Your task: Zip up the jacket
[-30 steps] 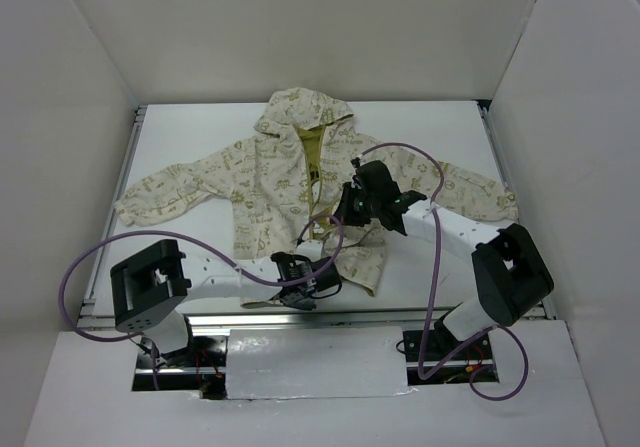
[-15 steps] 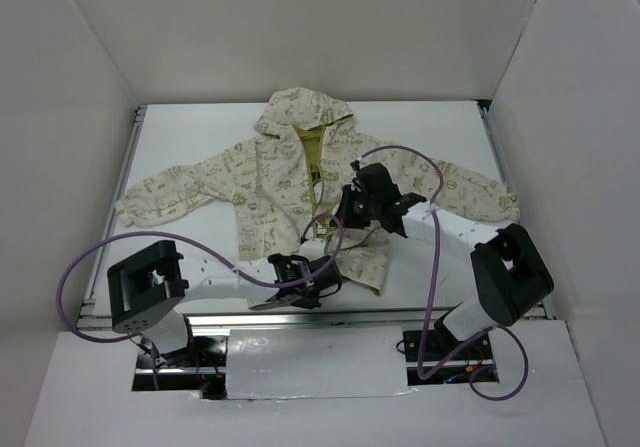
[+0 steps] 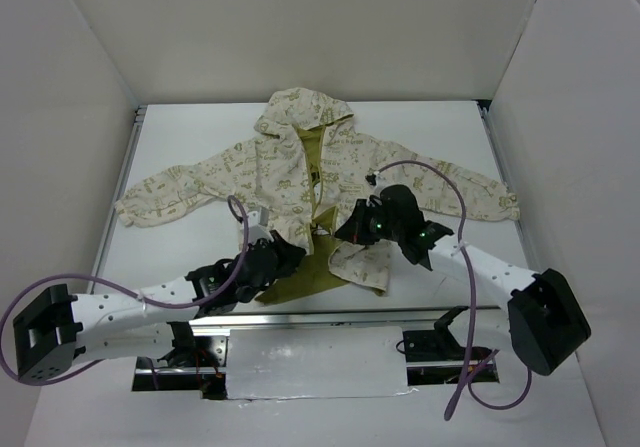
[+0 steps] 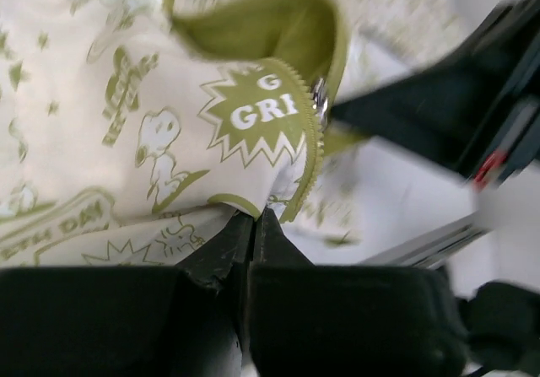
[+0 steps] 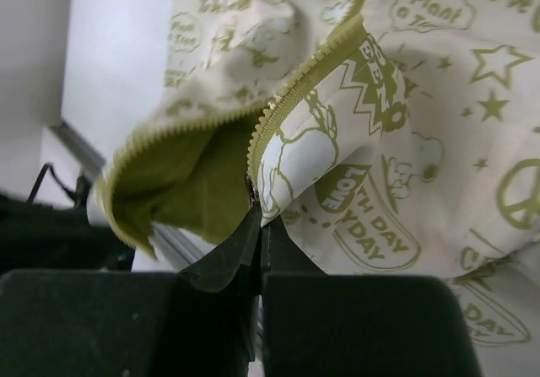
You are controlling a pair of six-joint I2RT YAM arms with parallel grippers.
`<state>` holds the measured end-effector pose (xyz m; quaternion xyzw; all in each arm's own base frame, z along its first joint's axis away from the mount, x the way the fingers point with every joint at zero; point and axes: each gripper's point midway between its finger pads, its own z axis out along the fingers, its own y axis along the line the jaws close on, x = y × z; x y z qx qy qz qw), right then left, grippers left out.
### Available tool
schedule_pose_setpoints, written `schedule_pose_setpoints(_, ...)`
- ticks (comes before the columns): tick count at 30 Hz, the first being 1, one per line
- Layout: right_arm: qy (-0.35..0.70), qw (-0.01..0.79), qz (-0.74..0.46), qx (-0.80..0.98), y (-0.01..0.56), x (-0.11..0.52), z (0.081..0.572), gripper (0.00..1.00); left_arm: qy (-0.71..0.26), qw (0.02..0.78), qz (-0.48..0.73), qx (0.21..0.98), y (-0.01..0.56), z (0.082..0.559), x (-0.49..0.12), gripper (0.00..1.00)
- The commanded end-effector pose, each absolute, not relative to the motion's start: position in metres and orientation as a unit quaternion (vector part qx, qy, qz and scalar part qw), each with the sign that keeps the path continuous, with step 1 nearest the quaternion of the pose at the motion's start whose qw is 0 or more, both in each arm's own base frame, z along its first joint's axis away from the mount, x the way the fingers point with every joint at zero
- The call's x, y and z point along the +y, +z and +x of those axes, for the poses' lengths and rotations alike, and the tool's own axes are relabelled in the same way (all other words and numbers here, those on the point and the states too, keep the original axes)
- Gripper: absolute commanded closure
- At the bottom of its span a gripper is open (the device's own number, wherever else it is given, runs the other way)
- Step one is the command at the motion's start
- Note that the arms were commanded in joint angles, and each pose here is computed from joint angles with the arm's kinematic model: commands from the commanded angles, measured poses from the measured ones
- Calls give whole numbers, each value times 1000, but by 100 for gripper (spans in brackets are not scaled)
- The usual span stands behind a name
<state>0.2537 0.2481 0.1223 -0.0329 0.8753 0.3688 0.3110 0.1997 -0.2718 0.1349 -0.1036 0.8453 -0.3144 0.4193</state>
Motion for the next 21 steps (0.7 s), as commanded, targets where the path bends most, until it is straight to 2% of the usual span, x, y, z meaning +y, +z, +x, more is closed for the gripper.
schedule_pose_setpoints(1,439,344,-88,825,147,262,238,100,-418,500,-171,739,195,227,-275,100)
schedule_pose_setpoints(9,526,364,-180,748,163,267,189,100,-491,509,-175,685,214,229,-289,100)
schedule_pose_setpoints(21,569,406,-176,693,179,266,180,100,-530,498,-169,665,216,223,-296,100)
